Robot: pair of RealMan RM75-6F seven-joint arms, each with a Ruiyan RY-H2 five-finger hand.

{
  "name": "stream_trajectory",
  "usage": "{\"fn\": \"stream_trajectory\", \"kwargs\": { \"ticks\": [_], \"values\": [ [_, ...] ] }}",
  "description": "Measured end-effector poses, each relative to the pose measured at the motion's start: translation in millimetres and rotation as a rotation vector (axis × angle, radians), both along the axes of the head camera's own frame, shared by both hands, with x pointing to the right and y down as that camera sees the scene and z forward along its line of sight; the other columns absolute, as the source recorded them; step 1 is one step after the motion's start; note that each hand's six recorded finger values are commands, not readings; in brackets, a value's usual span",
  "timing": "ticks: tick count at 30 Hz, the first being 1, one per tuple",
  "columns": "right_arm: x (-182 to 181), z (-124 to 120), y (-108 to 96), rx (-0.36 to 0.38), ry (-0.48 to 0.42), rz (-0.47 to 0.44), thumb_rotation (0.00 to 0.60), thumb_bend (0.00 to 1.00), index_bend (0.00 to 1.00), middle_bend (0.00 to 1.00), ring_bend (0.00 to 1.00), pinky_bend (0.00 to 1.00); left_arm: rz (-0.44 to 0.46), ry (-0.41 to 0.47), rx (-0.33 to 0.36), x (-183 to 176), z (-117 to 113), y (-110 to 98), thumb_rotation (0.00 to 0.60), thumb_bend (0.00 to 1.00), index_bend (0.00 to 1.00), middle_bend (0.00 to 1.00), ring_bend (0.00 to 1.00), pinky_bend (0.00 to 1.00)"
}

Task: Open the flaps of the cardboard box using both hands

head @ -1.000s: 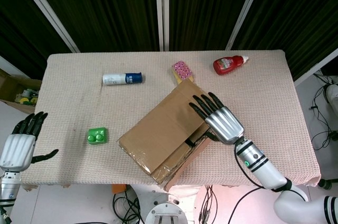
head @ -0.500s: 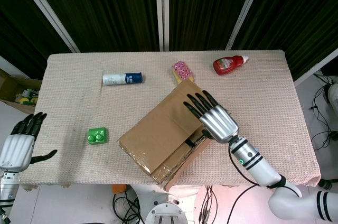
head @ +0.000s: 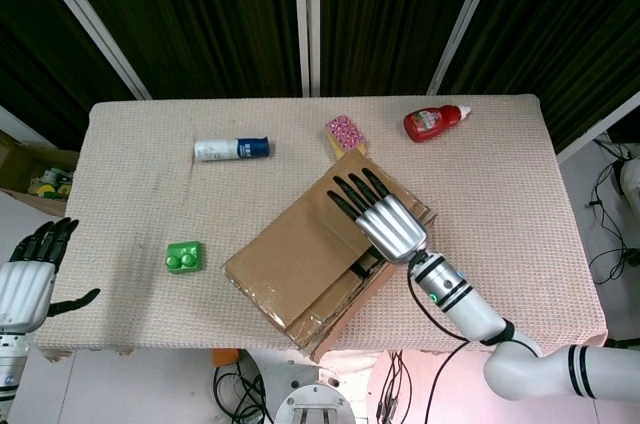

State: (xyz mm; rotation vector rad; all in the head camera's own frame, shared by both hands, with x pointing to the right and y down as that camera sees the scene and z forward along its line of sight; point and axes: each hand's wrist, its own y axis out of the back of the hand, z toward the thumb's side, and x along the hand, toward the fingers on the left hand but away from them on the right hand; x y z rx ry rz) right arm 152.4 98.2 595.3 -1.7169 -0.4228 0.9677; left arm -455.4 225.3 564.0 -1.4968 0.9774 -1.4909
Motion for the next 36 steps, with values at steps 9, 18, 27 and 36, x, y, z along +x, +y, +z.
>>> {"fn": "stream_trajectory", "kwargs": {
  "ticks": [9, 18, 27, 36],
  "values": [
    [-12.7, -4.9, -7.4, 0.049, -0.022, 0.018, 0.600, 0.36, 0.00, 0.00, 0.00, 0.00, -0.014, 0.002, -0.023, -7.1, 4.1, 3.2, 0.475, 0.06, 0.02, 0.09, 0.06, 0.19],
    [-46.9, -23.6, -21.2, 0.148, -0.009, -0.006, 0.600, 0.36, 0.00, 0.00, 0.00, 0.00, -0.011, 0.002, -0.024, -11.1, 0.2, 5.5, 0.478, 0.06, 0.02, 0.09, 0.06, 0.19],
    [-94.9, -41.5, -44.3, 0.306, 0.000, -0.005, 0.600, 0.32, 0.00, 0.00, 0.00, 0.00, -0.013, 0.006, -0.026, -14.7, -0.5, 3.8, 0.478, 0.06, 0.02, 0.09, 0.06, 0.19],
    [-115.3, -19.7, -78.3, 0.382, 0.019, 0.089, 0.600, 0.23, 0.00, 0.00, 0.00, 0.00, -0.029, -0.002, -0.035, -20.4, 1.3, 4.4, 0.476, 0.06, 0.02, 0.09, 0.06, 0.19]
  ]
}}
